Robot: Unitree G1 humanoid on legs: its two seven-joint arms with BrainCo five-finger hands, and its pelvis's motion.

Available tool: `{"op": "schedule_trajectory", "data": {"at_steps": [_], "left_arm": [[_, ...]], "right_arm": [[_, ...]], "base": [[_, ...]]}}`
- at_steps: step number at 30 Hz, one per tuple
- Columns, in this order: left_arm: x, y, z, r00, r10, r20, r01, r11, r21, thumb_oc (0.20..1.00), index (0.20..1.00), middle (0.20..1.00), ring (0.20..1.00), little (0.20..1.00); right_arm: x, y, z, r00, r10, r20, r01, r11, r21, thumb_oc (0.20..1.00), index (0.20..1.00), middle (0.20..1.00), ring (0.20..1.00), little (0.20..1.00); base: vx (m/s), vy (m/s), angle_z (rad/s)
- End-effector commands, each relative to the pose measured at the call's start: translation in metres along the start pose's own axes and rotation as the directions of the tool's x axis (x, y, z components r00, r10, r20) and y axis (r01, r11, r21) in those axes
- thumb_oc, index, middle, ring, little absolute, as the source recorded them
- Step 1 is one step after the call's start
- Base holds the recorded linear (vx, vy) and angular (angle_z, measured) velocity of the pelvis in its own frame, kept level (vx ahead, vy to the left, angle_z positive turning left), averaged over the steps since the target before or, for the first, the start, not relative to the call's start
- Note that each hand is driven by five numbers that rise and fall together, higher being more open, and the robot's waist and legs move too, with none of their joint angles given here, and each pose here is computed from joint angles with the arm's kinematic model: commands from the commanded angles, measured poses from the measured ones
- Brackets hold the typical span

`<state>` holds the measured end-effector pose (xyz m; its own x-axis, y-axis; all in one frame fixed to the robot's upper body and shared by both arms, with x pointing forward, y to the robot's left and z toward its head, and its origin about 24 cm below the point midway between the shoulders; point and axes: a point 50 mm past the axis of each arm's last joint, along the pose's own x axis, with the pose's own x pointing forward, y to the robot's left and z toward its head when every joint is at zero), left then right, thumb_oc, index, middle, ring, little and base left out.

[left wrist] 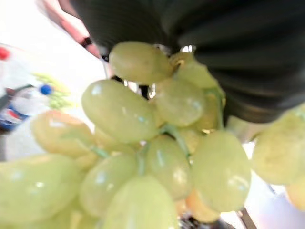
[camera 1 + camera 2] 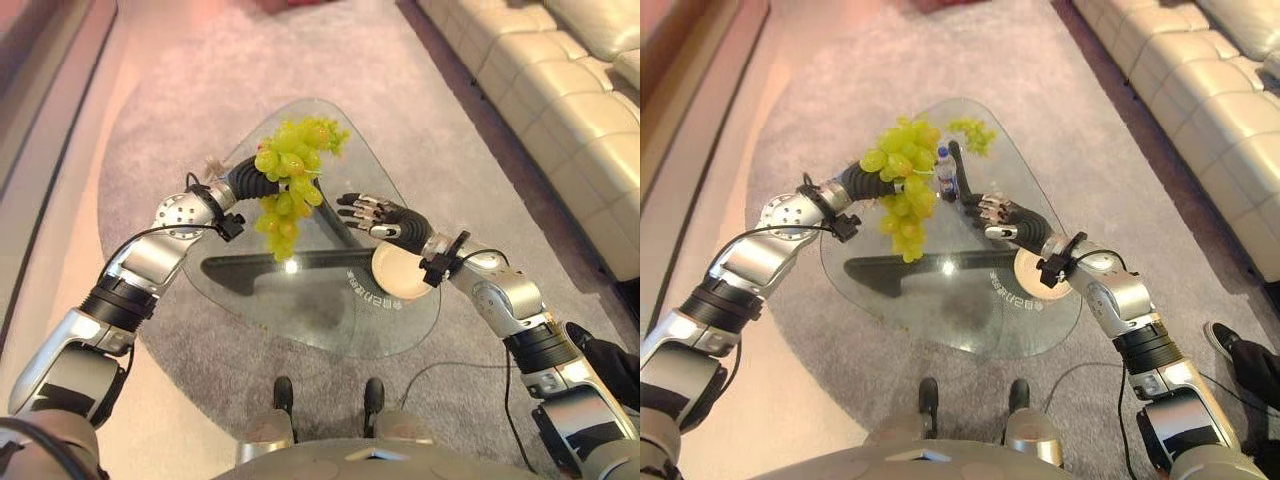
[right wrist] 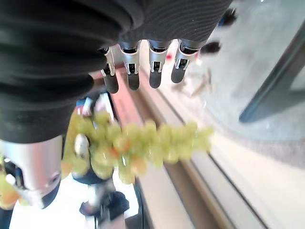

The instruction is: Pick up fruits into the plate

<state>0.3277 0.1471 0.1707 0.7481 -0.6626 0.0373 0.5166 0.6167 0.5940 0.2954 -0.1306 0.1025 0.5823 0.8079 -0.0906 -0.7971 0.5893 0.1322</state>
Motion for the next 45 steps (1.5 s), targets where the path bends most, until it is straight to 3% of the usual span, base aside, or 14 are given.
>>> {"op": "schedule_trajectory", "data": {"at_steps": [1, 5, 13, 22, 32, 33, 34, 35, 45], "left_arm": [[0.012, -0.008, 0.020, 0.990, -0.066, 0.125, 0.075, 0.995, -0.068, 0.200, 0.200, 0.200, 0.200, 0.200], [0.021, -0.020, 0.034, 0.972, -0.143, 0.187, 0.166, 0.980, -0.113, 0.200, 0.200, 0.200, 0.200, 0.200], [0.028, -0.028, 0.053, 0.947, -0.173, 0.269, 0.221, 0.962, -0.161, 0.200, 0.200, 0.200, 0.200, 0.200], [0.031, -0.032, 0.067, 0.931, -0.151, 0.331, 0.223, 0.956, -0.193, 0.200, 0.200, 0.200, 0.200, 0.200], [0.034, -0.036, 0.068, 0.930, -0.133, 0.342, 0.217, 0.951, -0.222, 0.200, 0.200, 0.200, 0.200, 0.200], [0.034, -0.036, 0.068, 0.930, -0.133, 0.342, 0.218, 0.950, -0.222, 0.200, 0.200, 0.200, 0.200, 0.200], [0.034, -0.036, 0.068, 0.930, -0.134, 0.342, 0.218, 0.950, -0.222, 0.200, 0.200, 0.200, 0.200, 0.200], [0.033, -0.036, 0.067, 0.930, -0.134, 0.341, 0.218, 0.951, -0.219, 0.200, 0.200, 0.200, 0.200, 0.200], [0.033, -0.036, 0.066, 0.933, -0.138, 0.332, 0.219, 0.950, -0.221, 0.200, 0.200, 0.200, 0.200, 0.200]], "right_arm": [[0.008, 0.022, 0.004, 0.985, 0.161, 0.063, -0.166, 0.983, 0.080, 1.000, 1.000, 1.000, 1.000, 1.000], [0.016, 0.043, 0.005, 0.956, 0.280, 0.087, -0.290, 0.947, 0.136, 1.000, 1.000, 1.000, 1.000, 1.000], [0.029, 0.070, 0.009, 0.906, 0.398, 0.143, -0.419, 0.889, 0.185, 1.000, 1.000, 1.000, 1.000, 1.000], [0.038, 0.092, 0.012, 0.860, 0.481, 0.172, -0.507, 0.845, 0.172, 1.000, 1.000, 1.000, 1.000, 1.000], [0.047, 0.102, 0.015, 0.852, 0.474, 0.223, -0.514, 0.839, 0.180, 1.000, 1.000, 1.000, 1.000, 1.000], [0.047, 0.102, 0.015, 0.850, 0.476, 0.225, -0.517, 0.837, 0.180, 0.846, 0.846, 0.846, 0.846, 0.846], [0.047, 0.103, 0.015, 0.849, 0.477, 0.226, -0.517, 0.837, 0.179, 0.445, 0.445, 0.445, 0.445, 0.445], [0.047, 0.104, 0.016, 0.848, 0.477, 0.232, -0.519, 0.836, 0.179, 0.200, 0.200, 0.200, 0.200, 0.200], [0.049, 0.106, 0.017, 0.851, 0.466, 0.244, -0.512, 0.838, 0.186, 0.200, 0.200, 0.200, 0.200, 0.200]], "base": [[0.04, 0.026, 0.10], [0.01, 0.014, 0.02], [-0.02, 0.002, 0.01], [-0.02, 0.003, 0.00], [0.00, 0.000, 0.00], [0.00, 0.000, 0.00], [0.00, 0.000, 0.00], [0.00, 0.000, 0.00], [0.00, 0.000, 0.00]]}}
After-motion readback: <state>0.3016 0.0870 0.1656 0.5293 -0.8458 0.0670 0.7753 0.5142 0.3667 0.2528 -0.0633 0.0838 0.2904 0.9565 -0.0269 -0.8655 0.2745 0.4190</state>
